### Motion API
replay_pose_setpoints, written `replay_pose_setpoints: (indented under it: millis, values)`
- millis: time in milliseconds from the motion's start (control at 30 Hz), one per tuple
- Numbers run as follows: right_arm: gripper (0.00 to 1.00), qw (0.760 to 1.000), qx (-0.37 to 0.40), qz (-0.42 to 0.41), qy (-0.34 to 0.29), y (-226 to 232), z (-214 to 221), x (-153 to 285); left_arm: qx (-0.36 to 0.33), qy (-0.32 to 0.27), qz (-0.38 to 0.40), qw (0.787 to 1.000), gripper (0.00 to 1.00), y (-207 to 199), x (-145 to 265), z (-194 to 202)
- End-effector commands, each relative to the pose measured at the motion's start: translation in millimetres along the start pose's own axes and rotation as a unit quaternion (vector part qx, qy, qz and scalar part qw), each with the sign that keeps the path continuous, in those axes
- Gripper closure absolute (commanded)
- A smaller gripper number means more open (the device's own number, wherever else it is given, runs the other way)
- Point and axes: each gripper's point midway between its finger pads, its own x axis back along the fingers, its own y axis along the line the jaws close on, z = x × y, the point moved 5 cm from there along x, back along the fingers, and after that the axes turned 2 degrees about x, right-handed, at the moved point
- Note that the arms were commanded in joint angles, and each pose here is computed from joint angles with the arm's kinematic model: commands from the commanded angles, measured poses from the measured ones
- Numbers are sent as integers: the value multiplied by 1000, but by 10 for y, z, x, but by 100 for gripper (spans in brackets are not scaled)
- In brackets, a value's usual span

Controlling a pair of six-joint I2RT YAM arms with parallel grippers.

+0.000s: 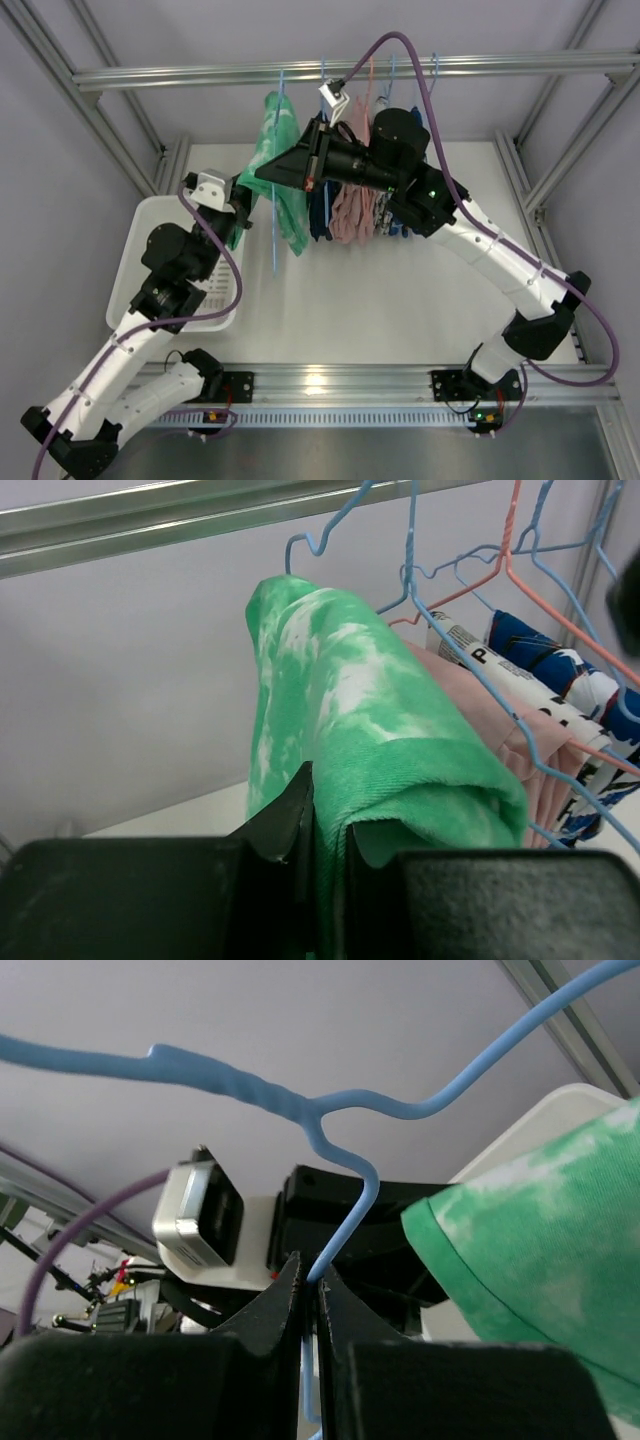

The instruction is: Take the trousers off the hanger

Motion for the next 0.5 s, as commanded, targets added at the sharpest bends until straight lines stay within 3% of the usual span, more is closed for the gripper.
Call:
replay_pose_setpoints:
  millis: [0, 267, 467]
  values:
    - [100, 995, 69, -51, -42, 289, -141, 197, 80, -68, 15, 994, 100, -23, 26, -621]
    - [100, 997, 70, -2, -17, -90, 119, 258, 153, -97, 21, 983, 100, -23, -11, -1156]
    - [100, 997, 70, 19, -4, -267, 248, 288, 163, -115, 40, 979, 100, -46, -11, -1393]
